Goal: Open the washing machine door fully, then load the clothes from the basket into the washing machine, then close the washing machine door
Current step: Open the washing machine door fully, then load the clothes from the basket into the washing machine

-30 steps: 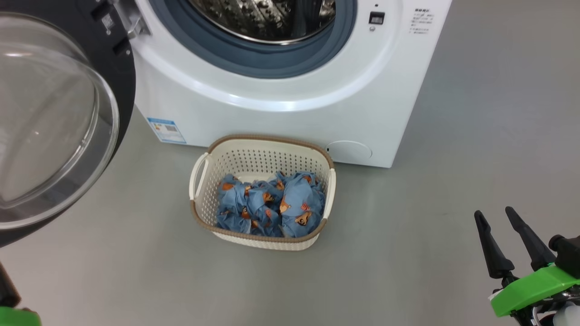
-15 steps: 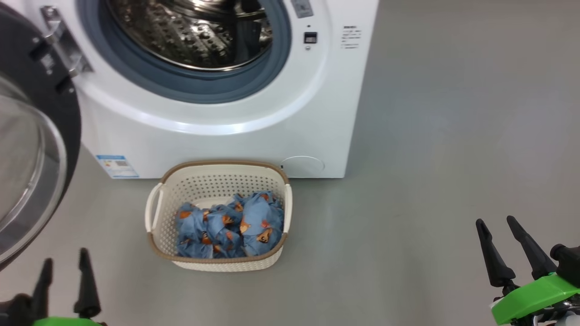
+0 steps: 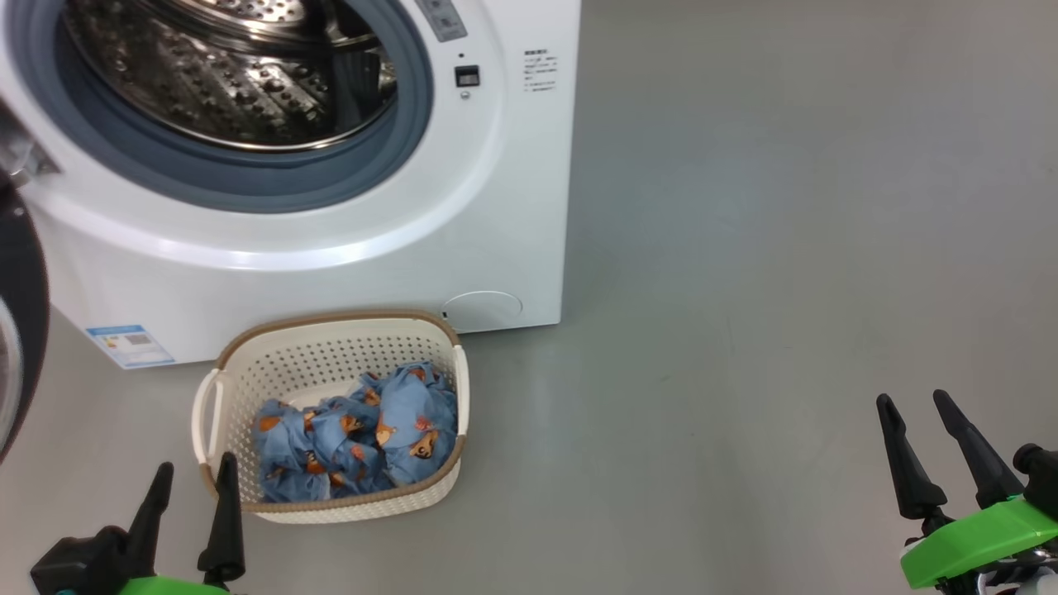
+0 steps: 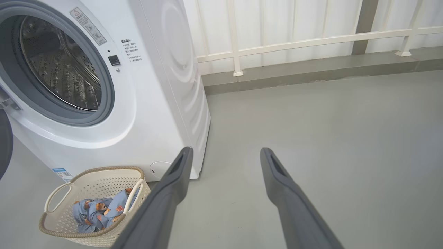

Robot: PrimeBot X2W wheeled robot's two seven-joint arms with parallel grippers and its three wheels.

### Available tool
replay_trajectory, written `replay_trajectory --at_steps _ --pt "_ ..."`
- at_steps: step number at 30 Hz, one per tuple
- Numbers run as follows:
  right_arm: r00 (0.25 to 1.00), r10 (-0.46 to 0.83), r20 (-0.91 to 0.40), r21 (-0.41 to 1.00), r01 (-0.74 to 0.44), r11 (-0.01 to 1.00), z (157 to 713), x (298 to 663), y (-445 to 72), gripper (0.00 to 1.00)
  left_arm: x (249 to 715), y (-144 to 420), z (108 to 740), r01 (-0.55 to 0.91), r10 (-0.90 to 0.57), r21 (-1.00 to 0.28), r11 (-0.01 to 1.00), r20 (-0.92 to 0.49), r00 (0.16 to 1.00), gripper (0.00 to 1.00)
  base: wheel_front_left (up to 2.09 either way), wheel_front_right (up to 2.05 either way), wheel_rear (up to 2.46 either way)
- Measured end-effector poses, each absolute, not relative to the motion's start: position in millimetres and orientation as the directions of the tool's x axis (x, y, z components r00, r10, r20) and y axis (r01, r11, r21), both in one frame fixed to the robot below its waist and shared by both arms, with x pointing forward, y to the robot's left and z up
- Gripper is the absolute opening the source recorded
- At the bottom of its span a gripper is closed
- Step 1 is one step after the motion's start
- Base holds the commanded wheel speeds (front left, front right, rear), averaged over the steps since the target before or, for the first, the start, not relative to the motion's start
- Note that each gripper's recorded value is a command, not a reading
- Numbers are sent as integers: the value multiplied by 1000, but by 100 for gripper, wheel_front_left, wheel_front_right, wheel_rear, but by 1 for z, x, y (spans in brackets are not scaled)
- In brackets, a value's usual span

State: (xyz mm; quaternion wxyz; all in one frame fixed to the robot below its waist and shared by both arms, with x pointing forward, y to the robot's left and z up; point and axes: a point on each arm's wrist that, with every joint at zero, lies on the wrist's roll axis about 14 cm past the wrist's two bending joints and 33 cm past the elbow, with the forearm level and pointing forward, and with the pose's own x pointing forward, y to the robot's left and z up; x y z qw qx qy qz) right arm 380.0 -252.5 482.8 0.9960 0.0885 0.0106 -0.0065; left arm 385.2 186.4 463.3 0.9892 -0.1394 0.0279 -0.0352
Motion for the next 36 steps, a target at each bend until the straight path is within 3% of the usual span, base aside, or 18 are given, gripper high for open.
replay_trajectory --at_steps 25,36 --pt "997 -77 -22 190 79 978 482 367 -269 100 393 166 468 134 -149 -297 945 -29 988 100 0 -2 1" --pt "997 -66 -34 188 71 980 478 370 -265 100 393 165 465 147 -166 -295 944 -41 985 100 72 -135 62"
